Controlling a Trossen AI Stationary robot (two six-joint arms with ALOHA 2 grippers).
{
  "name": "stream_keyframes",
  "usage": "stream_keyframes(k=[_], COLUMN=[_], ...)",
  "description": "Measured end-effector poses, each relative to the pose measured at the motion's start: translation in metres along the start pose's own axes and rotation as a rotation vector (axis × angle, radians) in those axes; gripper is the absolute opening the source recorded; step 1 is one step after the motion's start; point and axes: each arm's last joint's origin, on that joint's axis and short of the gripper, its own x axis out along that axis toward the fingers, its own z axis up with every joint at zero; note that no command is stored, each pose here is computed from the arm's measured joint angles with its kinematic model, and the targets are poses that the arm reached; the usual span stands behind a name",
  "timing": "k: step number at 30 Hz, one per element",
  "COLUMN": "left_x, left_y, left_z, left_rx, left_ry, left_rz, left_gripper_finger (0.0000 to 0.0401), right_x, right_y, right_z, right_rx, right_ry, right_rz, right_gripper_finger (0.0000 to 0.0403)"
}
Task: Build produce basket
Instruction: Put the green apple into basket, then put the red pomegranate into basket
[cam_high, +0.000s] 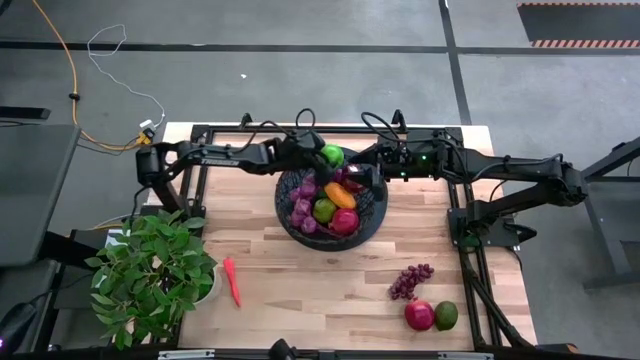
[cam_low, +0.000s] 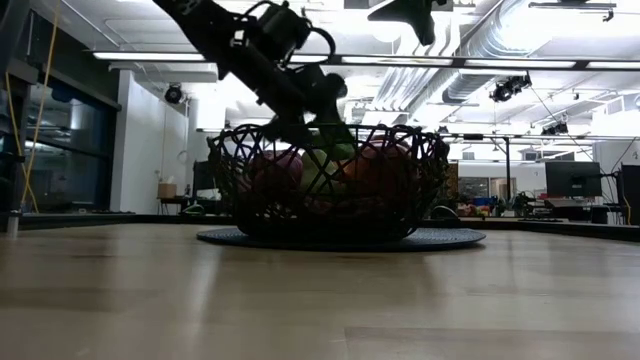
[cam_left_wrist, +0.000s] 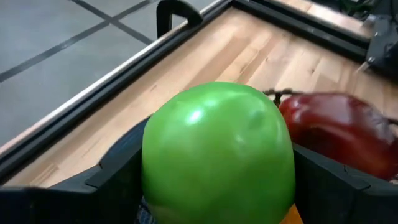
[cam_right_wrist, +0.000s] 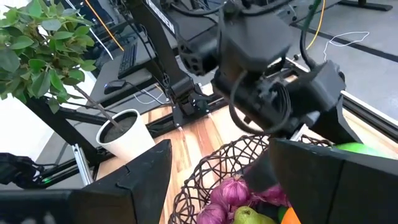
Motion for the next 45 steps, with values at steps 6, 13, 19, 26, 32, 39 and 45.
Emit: stream_keyframes(k=[6,13,19,26,32,39,45], left_x=[0.009,0.013,0.013,0.009,-0.011,-0.069,-0.147], left_y=[-0.001,-0.002,-0.002,-0.001,0.000,0.003,0.006], left_z=[-0.007,-0.008,-0.008,-0.007,0.007,0.037,0.060], left_rx=[0.006,0.004,0.004,0.005,0.020,0.074,0.050], left_ry=[0.025,0.013,0.014,0.015,-0.021,-0.116,-0.265], left_rz=[0.003,-0.001,0.000,0.000,-0.010,-0.030,-0.112], left_gripper_finger=[0.0317,0.0317,0.0326,0.0393,0.0389,0.0388,0.0388], right_x=[0.000,0.000,0.000,0.000,0.000,0.000,0.000], right_y=[0.000,0.000,0.000,0.000,0.000,0.001,0.001], right_z=[0.000,0.000,0.000,0.000,0.001,0.004,0.006], right_rx=[0.012,0.021,0.021,0.012,-0.001,-0.027,-0.061], right_ry=[0.000,-0.002,-0.005,-0.005,-0.008,-0.040,-0.065], right_rz=[0.000,0.001,0.002,0.001,0.002,0.013,-0.006], right_gripper_finger=[0.0247,0.0247,0.0247,0.0247,0.0247,0.0247,0.0247])
